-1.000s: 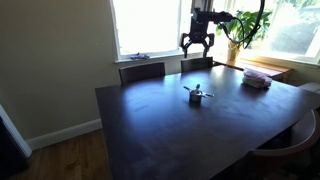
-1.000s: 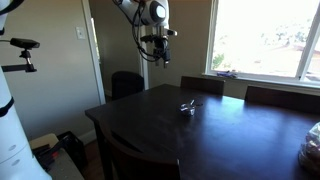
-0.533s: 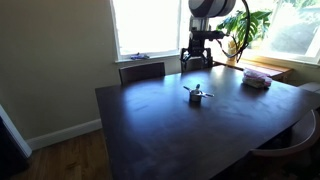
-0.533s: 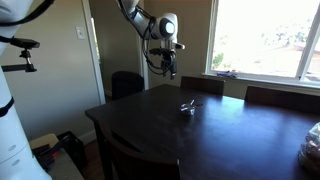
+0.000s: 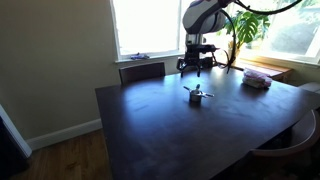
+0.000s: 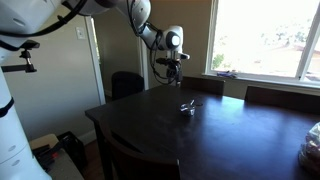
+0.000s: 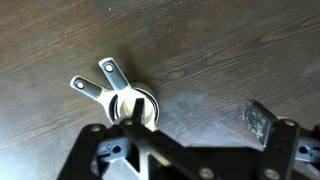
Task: Unstack the pots on the table
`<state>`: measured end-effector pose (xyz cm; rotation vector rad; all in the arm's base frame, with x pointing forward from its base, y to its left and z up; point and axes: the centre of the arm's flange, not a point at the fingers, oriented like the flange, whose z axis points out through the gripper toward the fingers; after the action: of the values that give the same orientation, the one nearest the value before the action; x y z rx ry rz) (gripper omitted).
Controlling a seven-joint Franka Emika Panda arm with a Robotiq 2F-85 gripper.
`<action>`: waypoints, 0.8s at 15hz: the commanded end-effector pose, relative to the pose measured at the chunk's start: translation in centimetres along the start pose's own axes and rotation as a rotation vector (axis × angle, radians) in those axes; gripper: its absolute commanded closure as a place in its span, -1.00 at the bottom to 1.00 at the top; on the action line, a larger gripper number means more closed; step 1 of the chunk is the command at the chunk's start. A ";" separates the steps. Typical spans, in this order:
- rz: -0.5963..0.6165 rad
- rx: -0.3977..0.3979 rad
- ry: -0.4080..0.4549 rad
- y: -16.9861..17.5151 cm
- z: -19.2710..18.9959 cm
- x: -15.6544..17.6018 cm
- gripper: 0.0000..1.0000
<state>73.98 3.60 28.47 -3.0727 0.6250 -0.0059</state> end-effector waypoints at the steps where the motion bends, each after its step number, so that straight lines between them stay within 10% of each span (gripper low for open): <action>1: -0.009 -0.017 0.026 0.9 -0.5 1.8 -1.00; 12: -0.230 -0.125 0.085 3.0 0.3 2.8 -1.00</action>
<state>75.36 -0.25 28.13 -3.2627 0.2776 -0.1053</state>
